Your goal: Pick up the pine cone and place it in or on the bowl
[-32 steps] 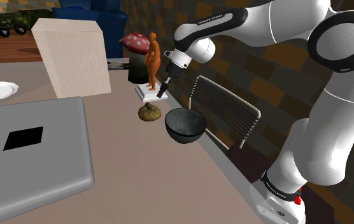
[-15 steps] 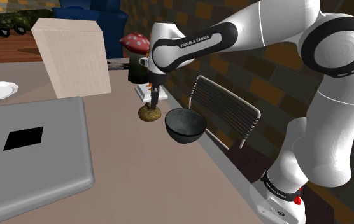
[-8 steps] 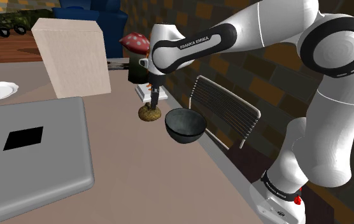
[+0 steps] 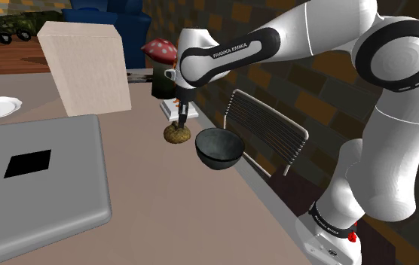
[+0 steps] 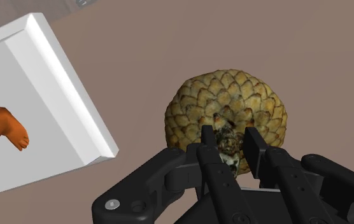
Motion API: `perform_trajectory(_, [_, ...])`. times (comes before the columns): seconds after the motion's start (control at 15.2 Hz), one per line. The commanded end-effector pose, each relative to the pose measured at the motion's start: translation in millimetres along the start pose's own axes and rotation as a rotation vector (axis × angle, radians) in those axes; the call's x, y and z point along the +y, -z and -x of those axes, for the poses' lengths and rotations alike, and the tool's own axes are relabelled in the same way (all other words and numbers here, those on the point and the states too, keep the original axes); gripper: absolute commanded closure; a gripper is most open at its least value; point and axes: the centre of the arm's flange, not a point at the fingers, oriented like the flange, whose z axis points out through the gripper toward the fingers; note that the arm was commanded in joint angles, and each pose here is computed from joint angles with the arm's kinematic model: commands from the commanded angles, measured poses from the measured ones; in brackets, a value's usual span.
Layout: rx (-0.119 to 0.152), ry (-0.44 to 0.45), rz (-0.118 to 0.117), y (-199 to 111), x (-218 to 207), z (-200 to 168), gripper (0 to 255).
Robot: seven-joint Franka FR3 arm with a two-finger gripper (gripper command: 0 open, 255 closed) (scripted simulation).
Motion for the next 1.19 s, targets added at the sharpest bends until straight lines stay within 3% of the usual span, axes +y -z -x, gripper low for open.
perform_trajectory(0.0, [0.000,0.000,0.000,-0.2,-0.1,0.0,255])
perform_trajectory(1.12, [0.000,0.000,0.000,78.7,-0.5,-6.9,255])
